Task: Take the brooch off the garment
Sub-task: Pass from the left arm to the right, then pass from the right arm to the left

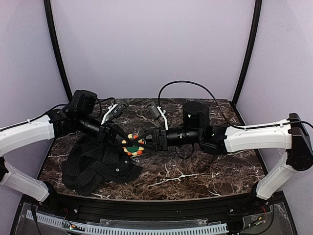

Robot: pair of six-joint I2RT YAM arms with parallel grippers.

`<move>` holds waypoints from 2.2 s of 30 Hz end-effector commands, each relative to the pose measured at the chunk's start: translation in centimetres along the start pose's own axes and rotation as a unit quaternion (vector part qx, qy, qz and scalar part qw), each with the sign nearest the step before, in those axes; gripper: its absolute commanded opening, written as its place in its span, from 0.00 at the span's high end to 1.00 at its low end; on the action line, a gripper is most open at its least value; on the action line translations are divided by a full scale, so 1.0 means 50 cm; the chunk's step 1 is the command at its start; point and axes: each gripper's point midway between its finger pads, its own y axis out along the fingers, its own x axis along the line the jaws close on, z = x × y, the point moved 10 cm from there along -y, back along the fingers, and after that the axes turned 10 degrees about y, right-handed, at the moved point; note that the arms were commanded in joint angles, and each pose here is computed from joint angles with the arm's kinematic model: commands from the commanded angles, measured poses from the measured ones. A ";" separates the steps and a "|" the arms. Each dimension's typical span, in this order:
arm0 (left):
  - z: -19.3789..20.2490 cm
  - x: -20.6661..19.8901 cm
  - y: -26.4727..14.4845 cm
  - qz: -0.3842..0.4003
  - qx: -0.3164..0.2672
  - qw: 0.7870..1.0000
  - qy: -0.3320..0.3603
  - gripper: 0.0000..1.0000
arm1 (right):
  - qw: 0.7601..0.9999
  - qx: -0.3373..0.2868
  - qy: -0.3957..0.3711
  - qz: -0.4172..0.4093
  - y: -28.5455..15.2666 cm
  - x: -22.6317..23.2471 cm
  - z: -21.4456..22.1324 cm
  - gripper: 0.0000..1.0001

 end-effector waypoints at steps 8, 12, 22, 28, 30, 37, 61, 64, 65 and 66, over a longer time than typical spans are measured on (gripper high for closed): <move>-0.019 -0.008 -0.009 -0.002 -0.012 1.000 0.016 0.99 | 1.000 -0.010 -0.009 -0.015 0.014 0.012 -0.008 0.92; -0.023 -0.008 -0.012 -0.017 -0.010 1.000 0.019 0.95 | 1.000 -0.025 -0.002 -0.013 0.007 0.012 -0.008 1.00; -0.034 -0.012 -0.033 -0.057 -0.013 0.998 0.028 0.52 | 0.999 -0.034 -0.009 -0.026 -0.016 0.019 -0.013 1.00; -0.032 -0.006 -0.032 -0.053 -0.016 0.998 0.020 0.59 | 0.999 -0.031 -0.014 -0.040 -0.016 0.024 -0.013 1.00; -0.031 -0.004 -0.029 -0.048 -0.018 0.999 0.016 0.65 | 0.998 -0.026 -0.014 -0.047 -0.014 0.025 -0.012 1.00; -0.032 0.000 -0.024 -0.032 -0.025 0.999 0.008 0.66 | 0.998 -0.013 -0.012 -0.056 -0.007 0.022 -0.007 1.00; -0.027 0.004 -0.018 -0.013 -0.026 1.000 0.001 0.81 | 0.998 -0.007 -0.013 -0.058 0.003 0.023 -0.007 1.00; -0.029 0.002 -0.019 -0.007 -0.028 1.000 0.002 0.89 | 0.998 -0.009 -0.014 -0.056 0.002 0.024 -0.008 1.00; -0.029 0.001 -0.018 -0.003 -0.029 1.000 0.003 0.90 | 0.998 -0.011 -0.014 -0.054 0.001 0.023 -0.009 1.00; -0.028 0.000 -0.019 -0.002 -0.030 1.000 0.003 0.94 | 0.998 -0.013 -0.014 -0.054 0.000 0.024 -0.009 1.00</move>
